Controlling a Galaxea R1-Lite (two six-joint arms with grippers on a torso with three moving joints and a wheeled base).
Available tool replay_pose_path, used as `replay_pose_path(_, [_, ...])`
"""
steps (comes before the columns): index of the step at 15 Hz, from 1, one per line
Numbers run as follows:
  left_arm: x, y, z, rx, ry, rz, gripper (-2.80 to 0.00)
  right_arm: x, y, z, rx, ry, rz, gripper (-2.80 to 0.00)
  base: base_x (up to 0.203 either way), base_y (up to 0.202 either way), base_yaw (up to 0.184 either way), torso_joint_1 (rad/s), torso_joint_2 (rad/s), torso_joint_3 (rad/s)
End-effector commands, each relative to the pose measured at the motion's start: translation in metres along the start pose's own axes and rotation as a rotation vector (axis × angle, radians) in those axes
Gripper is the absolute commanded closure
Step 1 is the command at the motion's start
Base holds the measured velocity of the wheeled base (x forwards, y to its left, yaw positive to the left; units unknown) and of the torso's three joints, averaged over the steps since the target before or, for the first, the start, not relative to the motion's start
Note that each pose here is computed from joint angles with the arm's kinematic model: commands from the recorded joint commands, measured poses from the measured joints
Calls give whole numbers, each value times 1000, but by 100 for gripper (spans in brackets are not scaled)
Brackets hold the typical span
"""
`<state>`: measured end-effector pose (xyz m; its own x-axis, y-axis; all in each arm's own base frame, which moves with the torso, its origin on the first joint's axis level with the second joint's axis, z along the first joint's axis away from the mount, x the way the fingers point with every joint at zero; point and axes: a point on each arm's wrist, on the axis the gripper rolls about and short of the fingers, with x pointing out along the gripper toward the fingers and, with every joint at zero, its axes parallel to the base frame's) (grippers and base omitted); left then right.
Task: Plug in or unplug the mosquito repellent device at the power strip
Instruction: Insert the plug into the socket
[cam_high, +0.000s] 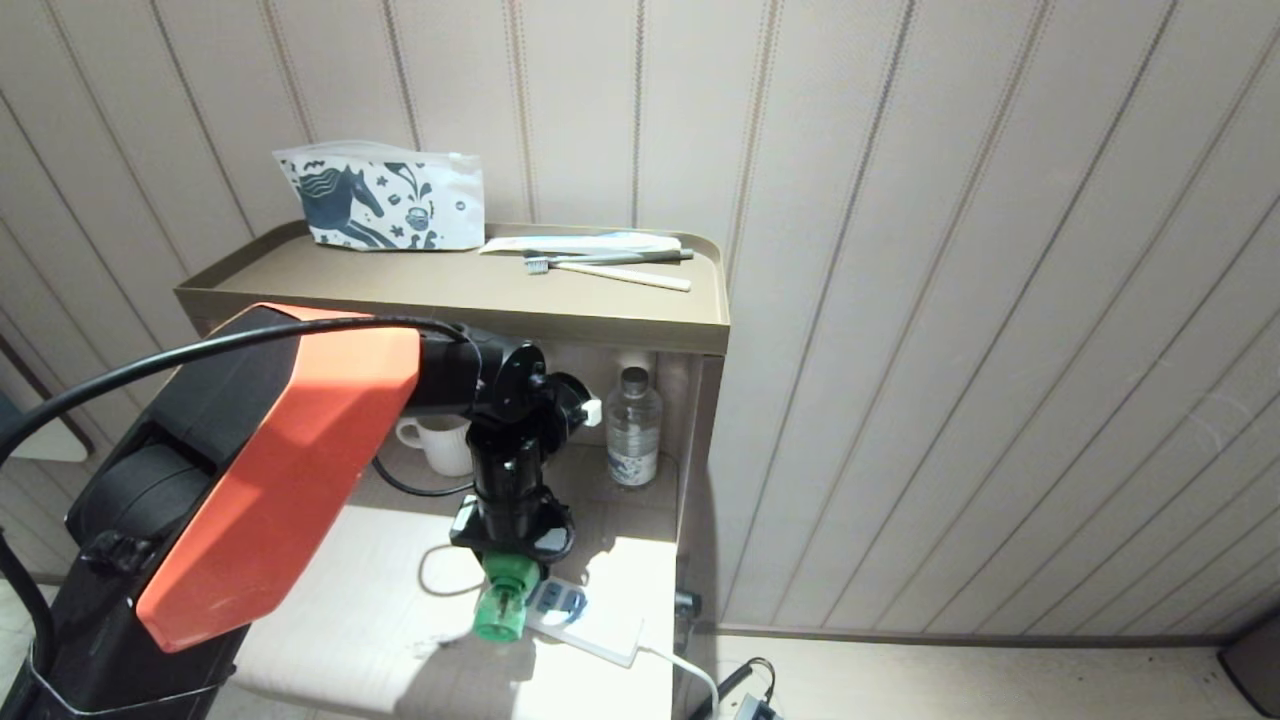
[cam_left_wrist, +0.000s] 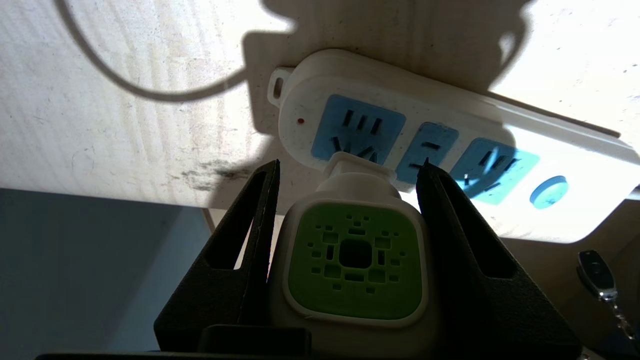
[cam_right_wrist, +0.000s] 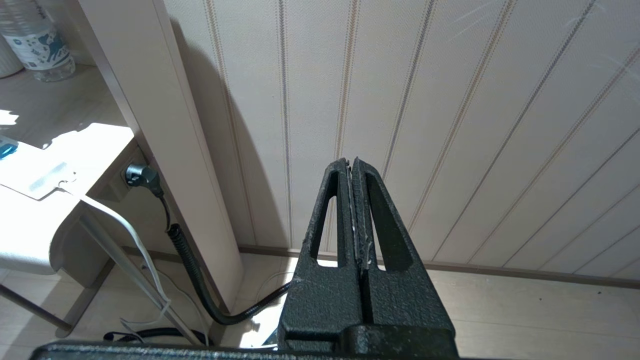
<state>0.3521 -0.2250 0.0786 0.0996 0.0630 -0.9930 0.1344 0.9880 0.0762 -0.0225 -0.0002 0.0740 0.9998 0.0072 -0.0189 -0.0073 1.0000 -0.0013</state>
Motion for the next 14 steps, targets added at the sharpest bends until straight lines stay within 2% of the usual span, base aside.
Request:
replay_pose_path(1, [-2, 0, 1, -4, -6, -3, 0, 0, 0, 0, 0, 1, 0, 0, 0, 0, 0, 0, 0, 0])
replay_pose_path(11, [1, -1, 3, -6, -13, -3, 0, 0, 0, 0, 0, 1, 0, 0, 0, 0, 0, 0, 0, 0])
replay_pose_path(14, [2, -3, 5, -39, -31, -13, 0, 0, 0, 0, 0, 1, 0, 0, 0, 0, 0, 0, 0, 0])
